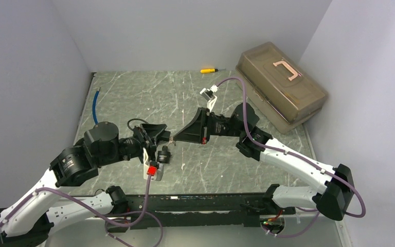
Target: Unlock with the key
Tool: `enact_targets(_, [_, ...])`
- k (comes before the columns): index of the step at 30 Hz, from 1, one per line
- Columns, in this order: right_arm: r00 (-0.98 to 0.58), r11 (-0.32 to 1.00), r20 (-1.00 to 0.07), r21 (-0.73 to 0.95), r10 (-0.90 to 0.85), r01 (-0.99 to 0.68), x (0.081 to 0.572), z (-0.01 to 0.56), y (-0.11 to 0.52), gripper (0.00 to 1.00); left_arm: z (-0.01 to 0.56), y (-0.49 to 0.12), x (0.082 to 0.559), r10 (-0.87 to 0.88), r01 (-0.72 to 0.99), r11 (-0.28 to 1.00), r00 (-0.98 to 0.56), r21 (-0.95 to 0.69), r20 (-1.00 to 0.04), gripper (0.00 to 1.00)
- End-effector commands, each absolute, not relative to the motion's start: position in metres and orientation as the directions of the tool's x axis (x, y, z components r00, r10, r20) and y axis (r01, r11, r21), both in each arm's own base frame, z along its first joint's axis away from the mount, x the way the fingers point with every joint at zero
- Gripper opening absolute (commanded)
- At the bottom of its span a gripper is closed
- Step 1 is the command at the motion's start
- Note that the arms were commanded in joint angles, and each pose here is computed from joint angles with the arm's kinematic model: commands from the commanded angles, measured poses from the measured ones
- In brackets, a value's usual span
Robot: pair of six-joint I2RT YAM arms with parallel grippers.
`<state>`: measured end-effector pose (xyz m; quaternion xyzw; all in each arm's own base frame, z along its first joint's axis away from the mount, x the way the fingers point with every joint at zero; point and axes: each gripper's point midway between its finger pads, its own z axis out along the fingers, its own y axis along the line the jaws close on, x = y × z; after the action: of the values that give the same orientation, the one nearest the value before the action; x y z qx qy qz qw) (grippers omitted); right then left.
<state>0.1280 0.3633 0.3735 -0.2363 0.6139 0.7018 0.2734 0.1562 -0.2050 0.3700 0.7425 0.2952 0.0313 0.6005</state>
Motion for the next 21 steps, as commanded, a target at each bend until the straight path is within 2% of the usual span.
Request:
enact_targets(1, [-0.788, -0.081, -0.593, 0.788, 0.165, -0.610, 0.151, 0.372, 0.364, 0.00, 0.433, -0.205, 0.147, 0.395, 0.151, 0.028, 0.906, 0.988, -0.150, 0.00])
enact_targets(4, [-0.801, -0.086, -0.575, 0.801, 0.163, -0.593, 0.152, 0.372, 0.366, 0.00, 0.432, -0.206, 0.144, 0.390, 0.096, 0.012, 0.916, 0.995, -0.093, 0.00])
enact_targets(7, [-0.807, -0.070, -0.566, 0.810, 0.171, -0.583, 0.154, 0.375, 0.365, 0.00, 0.428, -0.204, 0.143, 0.392, 0.129, 0.010, 0.912, 0.992, -0.123, 0.00])
enact_targets(10, [-0.791, -0.053, -0.586, 0.797, 0.177, -0.602, 0.156, 0.386, 0.361, 0.14, 0.423, -0.202, 0.140, 0.388, 0.189, 0.013, 0.904, 0.982, -0.180, 0.00])
enact_targets(13, [-0.742, -0.020, -0.644, 0.753, 0.187, -0.658, 0.157, 0.400, 0.352, 0.33, 0.415, -0.201, 0.136, 0.378, 0.269, 0.023, 0.889, 0.963, -0.257, 0.00])
enact_targets(14, [-0.719, -0.001, -0.671, 0.731, 0.184, -0.683, 0.158, 0.404, 0.348, 0.43, 0.413, -0.201, 0.135, 0.381, 0.299, 0.029, 0.879, 0.954, -0.287, 0.00])
enact_targets(16, [-0.638, 0.051, -0.746, 0.657, 0.188, -0.752, 0.161, 0.417, 0.339, 0.60, 0.407, -0.200, 0.134, 0.381, 0.361, 0.038, 0.857, 0.932, -0.348, 0.00])
enact_targets(21, [-0.370, 0.202, -0.919, 0.392, 0.137, -0.898, 0.167, 0.438, 0.317, 0.81, 0.382, -0.200, 0.127, 0.385, 0.600, 0.044, 0.728, 0.799, -0.567, 0.00])
